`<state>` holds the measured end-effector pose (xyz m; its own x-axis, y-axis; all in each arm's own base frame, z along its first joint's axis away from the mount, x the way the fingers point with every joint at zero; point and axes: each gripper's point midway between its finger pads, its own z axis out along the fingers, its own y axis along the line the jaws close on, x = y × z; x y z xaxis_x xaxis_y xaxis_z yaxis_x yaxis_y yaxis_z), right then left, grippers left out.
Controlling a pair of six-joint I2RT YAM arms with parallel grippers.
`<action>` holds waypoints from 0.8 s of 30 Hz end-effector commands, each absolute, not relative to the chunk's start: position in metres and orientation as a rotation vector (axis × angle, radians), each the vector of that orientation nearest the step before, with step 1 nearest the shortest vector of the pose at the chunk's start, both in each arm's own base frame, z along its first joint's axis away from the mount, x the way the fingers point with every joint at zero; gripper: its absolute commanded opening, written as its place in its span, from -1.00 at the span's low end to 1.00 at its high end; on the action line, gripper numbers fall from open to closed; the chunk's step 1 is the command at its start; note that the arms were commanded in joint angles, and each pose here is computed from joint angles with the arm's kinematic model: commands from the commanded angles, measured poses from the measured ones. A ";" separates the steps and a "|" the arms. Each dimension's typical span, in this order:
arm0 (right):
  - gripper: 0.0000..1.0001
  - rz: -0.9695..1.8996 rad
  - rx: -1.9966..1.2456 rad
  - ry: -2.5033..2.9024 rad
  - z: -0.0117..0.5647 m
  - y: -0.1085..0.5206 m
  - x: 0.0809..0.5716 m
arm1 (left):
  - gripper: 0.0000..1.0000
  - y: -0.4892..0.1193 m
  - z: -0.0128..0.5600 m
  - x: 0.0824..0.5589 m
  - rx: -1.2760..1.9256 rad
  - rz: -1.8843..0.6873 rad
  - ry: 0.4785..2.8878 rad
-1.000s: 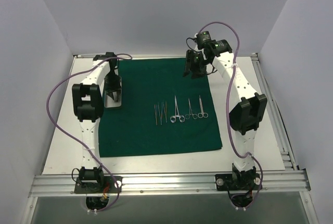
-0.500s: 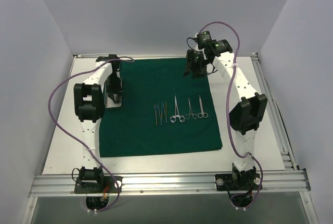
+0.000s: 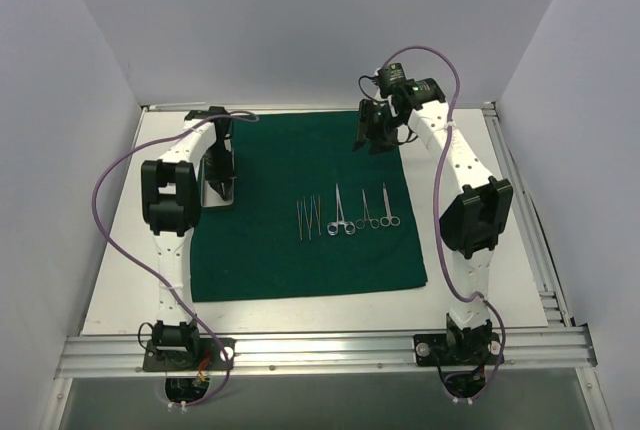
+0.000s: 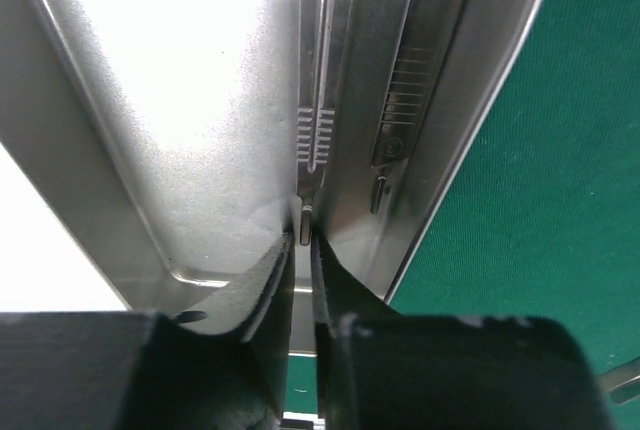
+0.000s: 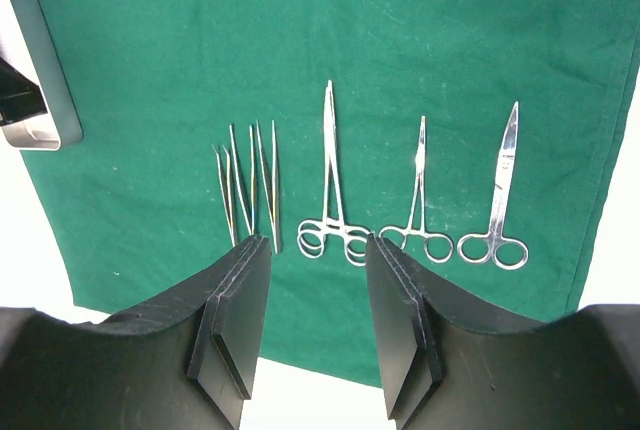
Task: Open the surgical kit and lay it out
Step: Pick up the medical item from the container.
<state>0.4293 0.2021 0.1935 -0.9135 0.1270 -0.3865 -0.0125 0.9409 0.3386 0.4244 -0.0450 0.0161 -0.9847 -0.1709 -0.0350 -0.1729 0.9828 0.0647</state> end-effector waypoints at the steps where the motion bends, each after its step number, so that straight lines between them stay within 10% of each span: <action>1: -0.13 0.473 0.091 2.675 0.203 0.197 0.425 | -0.68 -0.042 -0.019 0.414 -0.262 0.102 3.188; 4: -0.13 0.480 0.089 2.673 0.203 0.198 0.425 | -0.94 -0.039 -0.018 0.421 -0.259 0.102 3.184; 24: -0.18 0.928 0.083 2.572 0.187 0.292 0.467 | -0.95 -0.040 0.067 0.429 -0.227 0.035 3.053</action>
